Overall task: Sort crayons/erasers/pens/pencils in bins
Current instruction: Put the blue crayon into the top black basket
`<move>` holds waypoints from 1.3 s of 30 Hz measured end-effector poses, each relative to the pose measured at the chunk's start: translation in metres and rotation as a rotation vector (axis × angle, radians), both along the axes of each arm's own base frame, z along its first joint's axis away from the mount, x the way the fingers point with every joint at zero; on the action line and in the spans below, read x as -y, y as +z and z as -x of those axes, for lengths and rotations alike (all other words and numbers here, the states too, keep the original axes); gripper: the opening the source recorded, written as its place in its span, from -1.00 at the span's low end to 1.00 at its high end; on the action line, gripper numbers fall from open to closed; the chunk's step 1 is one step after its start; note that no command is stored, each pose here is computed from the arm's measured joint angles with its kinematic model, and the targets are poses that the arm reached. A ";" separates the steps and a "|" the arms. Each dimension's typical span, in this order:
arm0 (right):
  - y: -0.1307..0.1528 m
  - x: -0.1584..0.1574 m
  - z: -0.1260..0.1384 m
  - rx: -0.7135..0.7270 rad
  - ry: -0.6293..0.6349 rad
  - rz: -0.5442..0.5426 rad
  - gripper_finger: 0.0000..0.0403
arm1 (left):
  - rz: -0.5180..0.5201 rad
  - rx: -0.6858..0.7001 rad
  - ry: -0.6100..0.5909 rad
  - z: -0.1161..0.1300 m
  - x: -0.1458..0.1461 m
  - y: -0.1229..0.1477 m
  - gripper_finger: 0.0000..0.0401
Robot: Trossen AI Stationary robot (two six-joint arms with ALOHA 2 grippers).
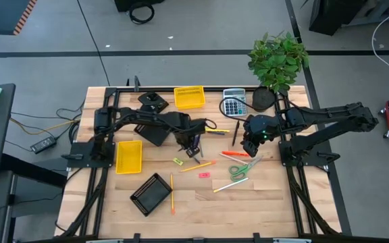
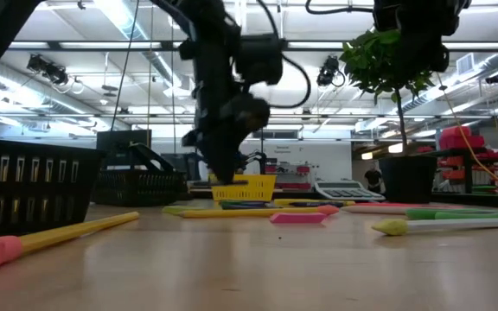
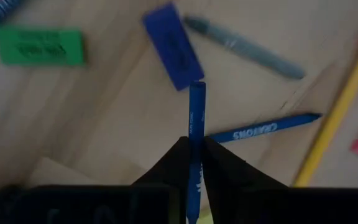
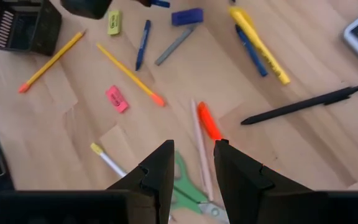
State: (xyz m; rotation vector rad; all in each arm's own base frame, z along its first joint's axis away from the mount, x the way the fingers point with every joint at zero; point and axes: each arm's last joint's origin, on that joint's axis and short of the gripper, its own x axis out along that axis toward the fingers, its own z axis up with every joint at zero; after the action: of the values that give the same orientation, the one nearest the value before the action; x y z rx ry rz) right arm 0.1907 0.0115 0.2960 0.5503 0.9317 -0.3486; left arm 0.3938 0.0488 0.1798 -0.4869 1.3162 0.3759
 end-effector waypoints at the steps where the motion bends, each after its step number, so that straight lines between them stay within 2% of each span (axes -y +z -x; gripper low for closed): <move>1: 0.000 0.000 0.000 0.000 0.001 0.009 -0.40 | -0.008 0.007 -0.017 -0.002 0.000 0.007 -0.78; 8: 0.000 0.001 0.000 0.001 -0.003 0.052 -0.40 | -0.081 -0.029 -0.169 -0.006 -0.003 0.051 -0.88; 12: 0.000 0.002 0.000 0.002 -0.008 0.064 -0.40 | -0.127 -0.119 -0.320 0.005 -0.005 0.064 -0.79; 15: 0.000 0.002 0.000 0.001 -0.006 0.068 -0.40 | -0.159 -0.127 -0.390 0.020 -0.006 0.071 -0.77; 22: 0.000 0.002 0.000 0.001 -0.005 0.071 -0.40 | -0.200 -0.045 -0.364 0.083 -0.021 0.077 -0.89; 26: 0.000 0.003 0.000 0.000 -0.001 0.135 -0.40 | -0.214 -0.010 -0.335 0.111 -0.028 0.067 -0.84; 30: 0.001 0.004 0.000 -0.004 0.014 0.180 -0.40 | -0.167 -0.063 -0.290 0.128 -0.033 0.047 -0.80; 34: 0.001 0.005 0.000 -0.004 -0.001 0.207 -0.40 | -0.121 -0.111 -0.250 0.138 -0.035 0.030 -0.85; 39: 0.001 0.005 0.000 -0.003 -0.004 0.212 -0.40 | -0.130 -0.091 -0.231 0.139 -0.041 0.026 -0.84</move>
State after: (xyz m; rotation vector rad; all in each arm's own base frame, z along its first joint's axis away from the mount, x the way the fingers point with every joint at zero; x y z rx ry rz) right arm 0.1906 0.0064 0.2969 0.3579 0.8846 -0.4463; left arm 0.2553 0.0895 0.2061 -0.2077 1.4091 0.2910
